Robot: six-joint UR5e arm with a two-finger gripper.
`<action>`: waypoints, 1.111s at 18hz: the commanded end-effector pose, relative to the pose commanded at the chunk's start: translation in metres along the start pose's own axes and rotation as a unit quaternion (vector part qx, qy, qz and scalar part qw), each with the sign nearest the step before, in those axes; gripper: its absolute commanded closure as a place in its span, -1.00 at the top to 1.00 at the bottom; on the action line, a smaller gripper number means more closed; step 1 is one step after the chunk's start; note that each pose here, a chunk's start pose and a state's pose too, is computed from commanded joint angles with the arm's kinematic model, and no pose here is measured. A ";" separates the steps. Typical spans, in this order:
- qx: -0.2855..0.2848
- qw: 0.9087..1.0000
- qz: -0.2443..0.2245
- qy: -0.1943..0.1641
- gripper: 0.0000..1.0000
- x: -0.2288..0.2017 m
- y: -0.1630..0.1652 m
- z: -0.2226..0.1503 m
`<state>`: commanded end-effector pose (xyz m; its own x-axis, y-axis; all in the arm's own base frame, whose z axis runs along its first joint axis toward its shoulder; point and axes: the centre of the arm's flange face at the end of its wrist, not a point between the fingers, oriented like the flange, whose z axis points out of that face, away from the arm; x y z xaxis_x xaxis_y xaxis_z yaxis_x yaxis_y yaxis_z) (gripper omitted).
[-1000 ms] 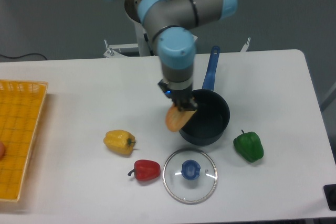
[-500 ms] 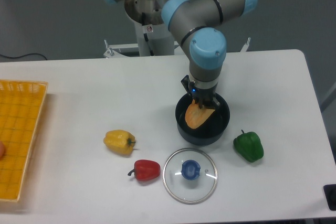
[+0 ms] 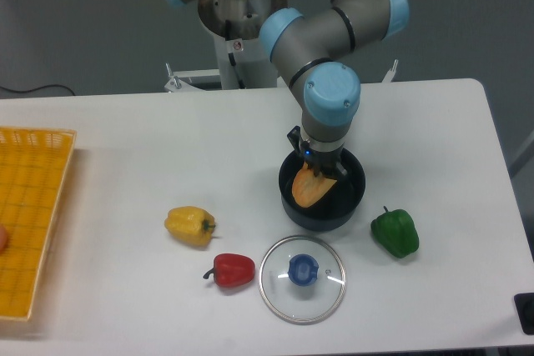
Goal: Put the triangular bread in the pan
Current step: 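Open the gripper to release the bread into the saucepan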
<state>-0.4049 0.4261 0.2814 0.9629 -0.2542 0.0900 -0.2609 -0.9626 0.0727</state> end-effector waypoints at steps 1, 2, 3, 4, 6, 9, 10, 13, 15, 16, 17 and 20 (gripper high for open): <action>0.000 1.000 0.001 0.001 -0.57 -0.001 0.001 0.002; -0.002 1.000 0.005 0.003 -0.55 -0.002 0.000 0.004; -0.001 1.000 0.006 0.002 -0.53 -0.003 0.000 0.004; -0.001 1.000 0.007 0.004 -0.52 -0.003 -0.001 0.007; -0.003 1.000 0.009 0.006 -0.47 -0.004 -0.001 0.009; -0.003 1.000 0.010 0.006 -0.30 -0.004 -0.001 0.009; -0.003 1.000 0.010 0.006 -0.25 -0.004 -0.001 0.009; -0.009 1.000 0.010 0.004 -0.23 -0.005 -0.001 0.010; -0.009 1.000 0.009 0.003 -0.21 -0.006 -0.001 0.008; -0.009 1.000 0.010 0.003 -0.09 -0.006 -0.001 0.008; -0.009 1.000 0.009 0.003 -0.06 -0.006 -0.001 0.008; -0.010 1.000 0.010 0.002 0.33 -0.005 -0.001 0.007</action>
<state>-0.4090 0.4279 0.2735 0.9571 -0.2733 0.0964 -0.2819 -0.9552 0.0902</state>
